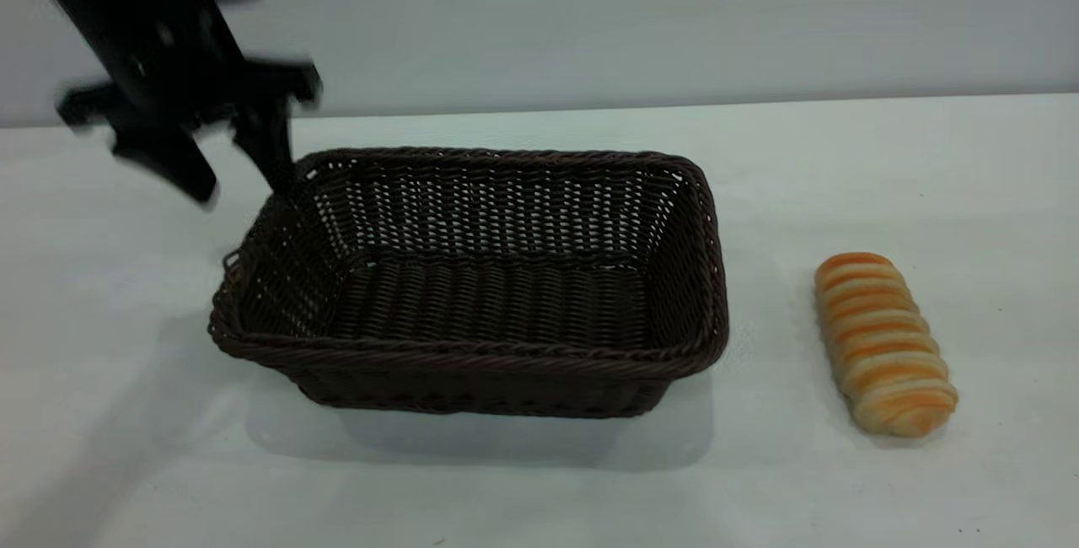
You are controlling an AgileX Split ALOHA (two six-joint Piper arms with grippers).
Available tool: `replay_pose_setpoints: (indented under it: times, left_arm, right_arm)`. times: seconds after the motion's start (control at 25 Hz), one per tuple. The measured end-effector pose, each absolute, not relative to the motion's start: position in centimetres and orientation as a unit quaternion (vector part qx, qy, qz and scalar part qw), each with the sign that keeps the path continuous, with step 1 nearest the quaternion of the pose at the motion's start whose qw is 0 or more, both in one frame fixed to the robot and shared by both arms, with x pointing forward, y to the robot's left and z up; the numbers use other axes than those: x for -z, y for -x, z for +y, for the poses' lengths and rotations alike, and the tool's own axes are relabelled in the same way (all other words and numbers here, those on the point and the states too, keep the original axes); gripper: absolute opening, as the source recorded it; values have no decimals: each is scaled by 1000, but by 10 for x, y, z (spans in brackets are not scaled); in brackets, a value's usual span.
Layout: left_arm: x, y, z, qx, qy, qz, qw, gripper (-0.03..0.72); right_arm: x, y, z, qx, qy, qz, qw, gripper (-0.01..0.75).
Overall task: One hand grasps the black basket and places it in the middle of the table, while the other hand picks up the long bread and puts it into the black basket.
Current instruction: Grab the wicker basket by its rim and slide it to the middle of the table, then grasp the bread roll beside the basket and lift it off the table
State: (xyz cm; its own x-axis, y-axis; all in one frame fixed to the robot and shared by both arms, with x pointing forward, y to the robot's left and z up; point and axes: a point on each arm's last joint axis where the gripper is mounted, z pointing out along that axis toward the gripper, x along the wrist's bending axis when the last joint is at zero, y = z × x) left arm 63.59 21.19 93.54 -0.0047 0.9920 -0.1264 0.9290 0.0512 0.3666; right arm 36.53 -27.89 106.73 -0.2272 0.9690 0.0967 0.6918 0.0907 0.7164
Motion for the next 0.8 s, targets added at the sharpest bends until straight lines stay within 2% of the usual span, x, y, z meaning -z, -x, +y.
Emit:
replay_pose_setpoints:
  times: [0.24,0.4,0.6,0.8]
  left_arm:
    - [-1024,-615,218,-146,-673,681,250,569]
    - [-1065,-598,222,-169,-665,670,285,568]
    - [-1094,-579,226,-182,-661,662,302,568]
    - [-1106,-570,229,-193,-662,657,305,568]
  right_arm:
    - [-1043,-424,-270,-331,-591,726,117,425]
    - [-1014,-477,-268,-327,-608,719,80,425]
    - [-960,-530,-264,-301,-618,722,78,425]
    - [-894,-555,-247,-244,-610,750,81,425]
